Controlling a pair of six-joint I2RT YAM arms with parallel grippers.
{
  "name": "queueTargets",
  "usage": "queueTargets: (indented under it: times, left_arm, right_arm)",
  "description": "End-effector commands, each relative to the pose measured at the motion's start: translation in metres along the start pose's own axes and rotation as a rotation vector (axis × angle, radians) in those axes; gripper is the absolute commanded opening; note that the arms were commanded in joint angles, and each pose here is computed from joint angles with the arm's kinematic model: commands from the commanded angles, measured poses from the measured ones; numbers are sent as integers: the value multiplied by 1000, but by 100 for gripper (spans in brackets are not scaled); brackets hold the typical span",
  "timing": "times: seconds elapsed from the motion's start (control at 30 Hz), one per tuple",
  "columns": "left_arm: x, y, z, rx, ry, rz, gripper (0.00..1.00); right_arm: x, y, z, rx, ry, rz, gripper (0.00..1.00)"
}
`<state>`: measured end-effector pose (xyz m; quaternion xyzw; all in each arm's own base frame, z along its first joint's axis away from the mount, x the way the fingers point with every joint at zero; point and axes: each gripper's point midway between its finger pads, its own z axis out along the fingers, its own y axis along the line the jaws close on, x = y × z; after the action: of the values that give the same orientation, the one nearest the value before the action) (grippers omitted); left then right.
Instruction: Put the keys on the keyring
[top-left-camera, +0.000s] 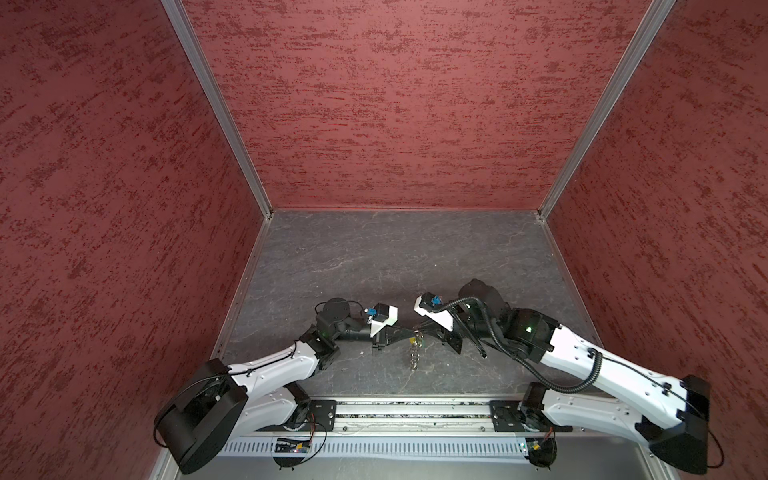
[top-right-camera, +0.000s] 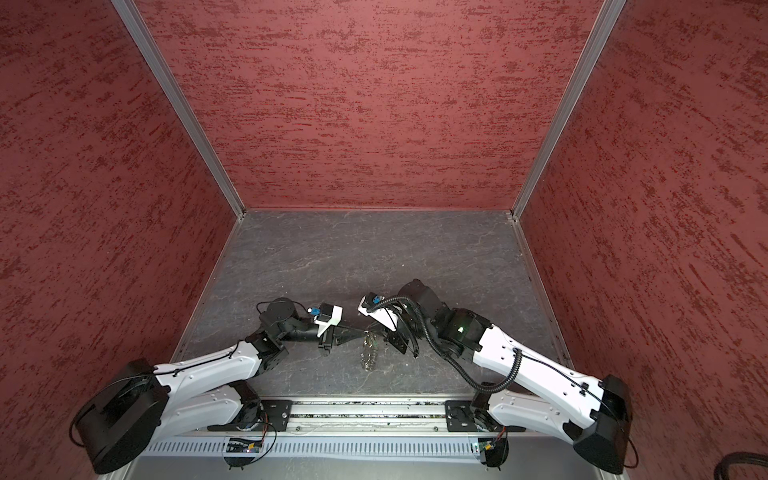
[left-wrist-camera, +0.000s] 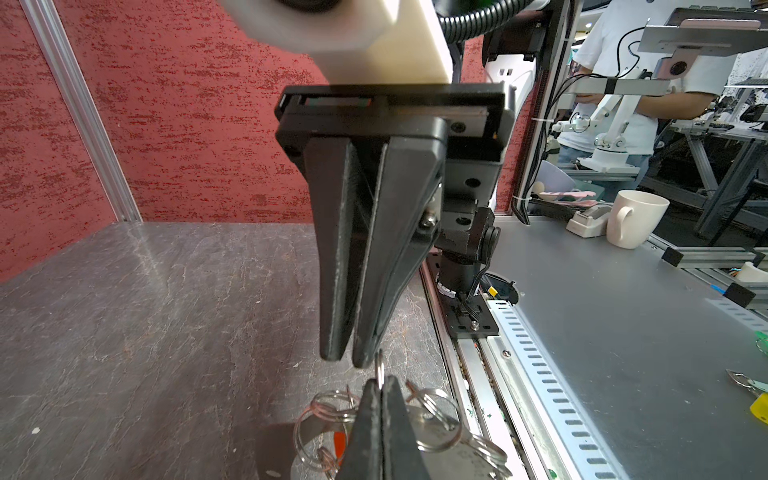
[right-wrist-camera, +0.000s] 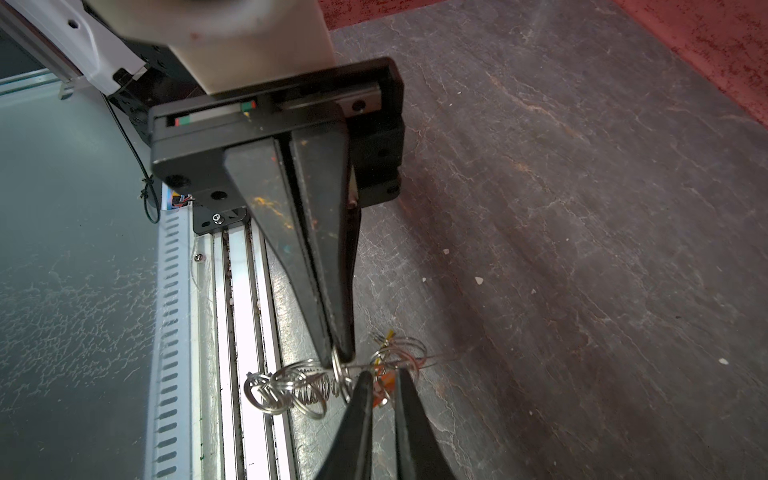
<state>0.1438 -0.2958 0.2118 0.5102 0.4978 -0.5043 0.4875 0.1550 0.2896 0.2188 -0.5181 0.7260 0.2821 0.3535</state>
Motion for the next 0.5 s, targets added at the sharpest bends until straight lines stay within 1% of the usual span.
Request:
queueTargets:
  times: [0.0,0.33,0.37,0.47]
  left_arm:
    - [-14,2,-5,-30,-51,46,0]
    - [-15,9,-9,-74,-62,55,0]
    - [-16,12,-9,-89,-65,56,0]
    - [-19,24,-12,-170,-67,67,0]
  right_arm:
    - [-2,-1,2,0,-19,11,13]
    - [-3,-5,-4,35,-40,20,15]
    - [-3,-9,-4,58,-45,26,16]
    - [-5,-37,-18,243,-92,74,23]
